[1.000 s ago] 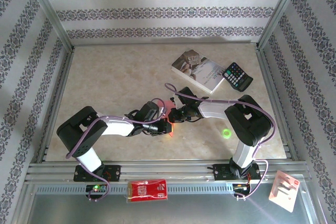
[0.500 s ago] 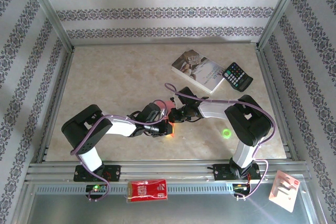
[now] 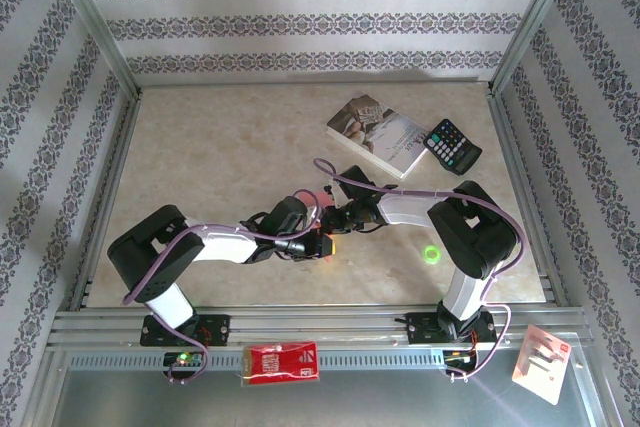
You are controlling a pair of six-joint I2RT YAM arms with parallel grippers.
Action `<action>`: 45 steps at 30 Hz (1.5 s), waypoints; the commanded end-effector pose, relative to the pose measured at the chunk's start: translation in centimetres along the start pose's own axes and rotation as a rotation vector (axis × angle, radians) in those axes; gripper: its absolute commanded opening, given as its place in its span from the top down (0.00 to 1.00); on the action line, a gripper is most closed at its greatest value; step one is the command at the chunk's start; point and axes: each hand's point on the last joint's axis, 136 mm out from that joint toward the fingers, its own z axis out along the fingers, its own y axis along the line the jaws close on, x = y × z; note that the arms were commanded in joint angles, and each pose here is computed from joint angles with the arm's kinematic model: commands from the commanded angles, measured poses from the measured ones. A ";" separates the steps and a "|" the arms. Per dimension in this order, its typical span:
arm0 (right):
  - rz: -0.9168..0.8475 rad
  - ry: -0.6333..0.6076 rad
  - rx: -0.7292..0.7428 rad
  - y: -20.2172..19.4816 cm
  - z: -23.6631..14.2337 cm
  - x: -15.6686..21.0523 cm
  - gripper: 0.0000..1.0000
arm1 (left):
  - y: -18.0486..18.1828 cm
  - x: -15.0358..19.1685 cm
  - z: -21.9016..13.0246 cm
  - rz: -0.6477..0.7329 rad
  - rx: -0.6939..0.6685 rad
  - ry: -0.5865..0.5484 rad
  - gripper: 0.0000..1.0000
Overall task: Fold a paper plane with a square sheet of paper (pick it up from the middle)
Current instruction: Third fold the triangle at the center of the table.
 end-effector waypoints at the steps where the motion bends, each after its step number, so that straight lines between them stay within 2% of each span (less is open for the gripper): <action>1: 0.070 0.098 0.139 -4.3 1.3 3.5 0.99 | 1.2 1.1 0.7 -0.026 -0.043 0.038 0.98; 11: 0.069 0.101 0.141 -4.3 1.3 3.5 0.99 | 2.3 2.0 1.2 -0.029 -0.082 0.087 0.97; 16: 0.066 0.101 0.141 -4.3 1.3 3.4 0.99 | 0.8 0.9 -0.3 0.018 -0.070 0.035 0.95; 20: 0.068 0.105 0.140 -4.4 1.3 3.5 0.99 | 1.1 -0.4 -1.5 0.008 -0.087 -0.021 0.96; 34: 0.070 0.103 0.141 -4.5 1.2 3.7 0.99 | 3.5 -0.7 0.1 -0.025 -0.118 0.007 0.97; 39: 0.071 0.105 0.141 -4.5 1.3 3.8 0.99 | 2.0 -1.5 -1.2 -0.001 -0.091 -0.036 0.96; 45: 0.072 0.104 0.136 -4.5 1.4 3.6 0.99 | 3.0 -2.8 -2.2 -0.019 -0.115 -0.083 0.96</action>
